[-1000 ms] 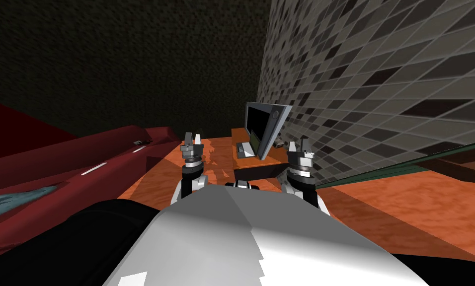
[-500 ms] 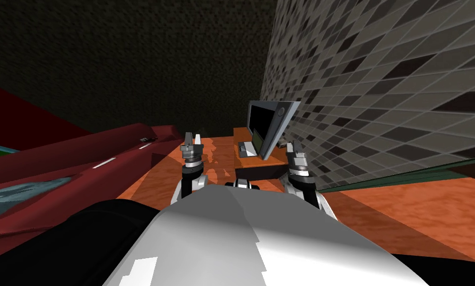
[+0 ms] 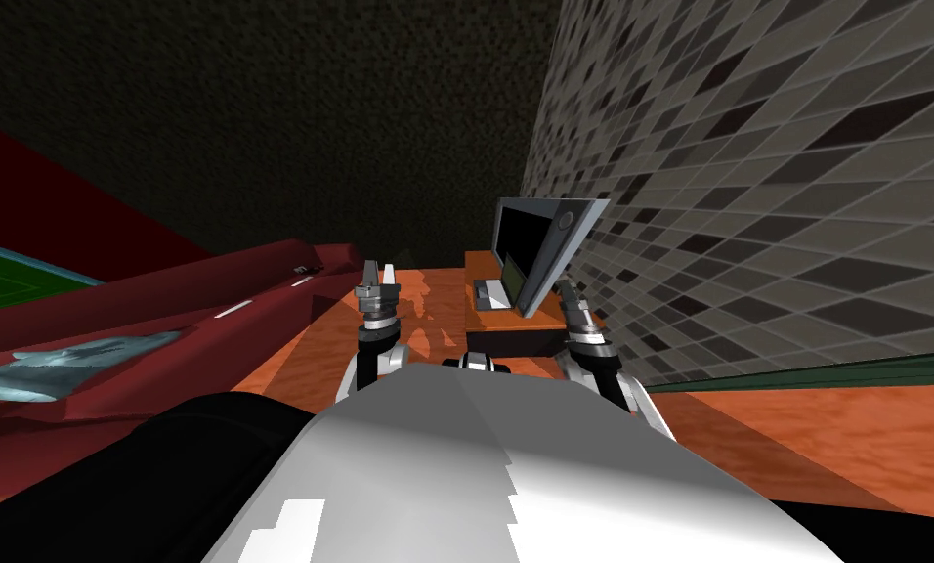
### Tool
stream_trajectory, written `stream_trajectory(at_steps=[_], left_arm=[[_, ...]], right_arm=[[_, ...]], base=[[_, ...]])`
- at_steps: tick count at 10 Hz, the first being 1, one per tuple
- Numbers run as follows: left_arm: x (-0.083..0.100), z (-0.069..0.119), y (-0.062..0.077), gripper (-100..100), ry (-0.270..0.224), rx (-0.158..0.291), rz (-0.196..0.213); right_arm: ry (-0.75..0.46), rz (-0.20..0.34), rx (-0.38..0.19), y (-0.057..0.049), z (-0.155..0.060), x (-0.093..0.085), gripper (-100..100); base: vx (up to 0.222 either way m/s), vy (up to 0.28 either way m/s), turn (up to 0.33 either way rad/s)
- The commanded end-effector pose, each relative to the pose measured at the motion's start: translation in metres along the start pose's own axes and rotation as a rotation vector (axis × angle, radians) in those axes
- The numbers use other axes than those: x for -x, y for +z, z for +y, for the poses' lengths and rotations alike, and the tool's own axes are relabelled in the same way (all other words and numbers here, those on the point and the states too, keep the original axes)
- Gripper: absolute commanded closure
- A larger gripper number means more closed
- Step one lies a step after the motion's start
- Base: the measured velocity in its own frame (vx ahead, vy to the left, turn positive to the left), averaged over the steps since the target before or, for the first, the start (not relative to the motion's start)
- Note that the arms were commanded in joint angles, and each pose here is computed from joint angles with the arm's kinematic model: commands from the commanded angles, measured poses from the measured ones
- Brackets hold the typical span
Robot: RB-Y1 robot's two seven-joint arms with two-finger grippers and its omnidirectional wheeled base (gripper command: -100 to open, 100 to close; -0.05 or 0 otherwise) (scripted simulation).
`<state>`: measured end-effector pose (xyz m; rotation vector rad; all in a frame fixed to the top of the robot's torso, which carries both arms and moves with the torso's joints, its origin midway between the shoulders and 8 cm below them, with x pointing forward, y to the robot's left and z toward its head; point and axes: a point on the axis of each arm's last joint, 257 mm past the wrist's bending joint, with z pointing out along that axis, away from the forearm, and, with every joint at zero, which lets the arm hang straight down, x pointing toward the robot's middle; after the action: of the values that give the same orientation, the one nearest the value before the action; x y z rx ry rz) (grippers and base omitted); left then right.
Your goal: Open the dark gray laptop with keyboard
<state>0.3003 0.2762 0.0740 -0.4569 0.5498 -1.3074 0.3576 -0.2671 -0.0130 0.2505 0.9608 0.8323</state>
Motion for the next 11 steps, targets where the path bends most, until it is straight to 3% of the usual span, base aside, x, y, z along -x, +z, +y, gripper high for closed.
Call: stream_trajectory(at_steps=[1, 11], left_arm=[[0.0, 0.0, 0.0, 0, 0.0, 0.0, 0.0], [0.0, 0.0, 0.0, 0, 0.0, 0.0, 0.0]], right_arm=[[-0.153, 0.061, -0.016, -0.004, -0.016, -0.01, -100], [-0.635, 0.267, -0.036, -0.019, -0.077, -0.031, -100]], base=[[0.003, 0.012, 0.099], [0.003, 0.01, 0.089]])
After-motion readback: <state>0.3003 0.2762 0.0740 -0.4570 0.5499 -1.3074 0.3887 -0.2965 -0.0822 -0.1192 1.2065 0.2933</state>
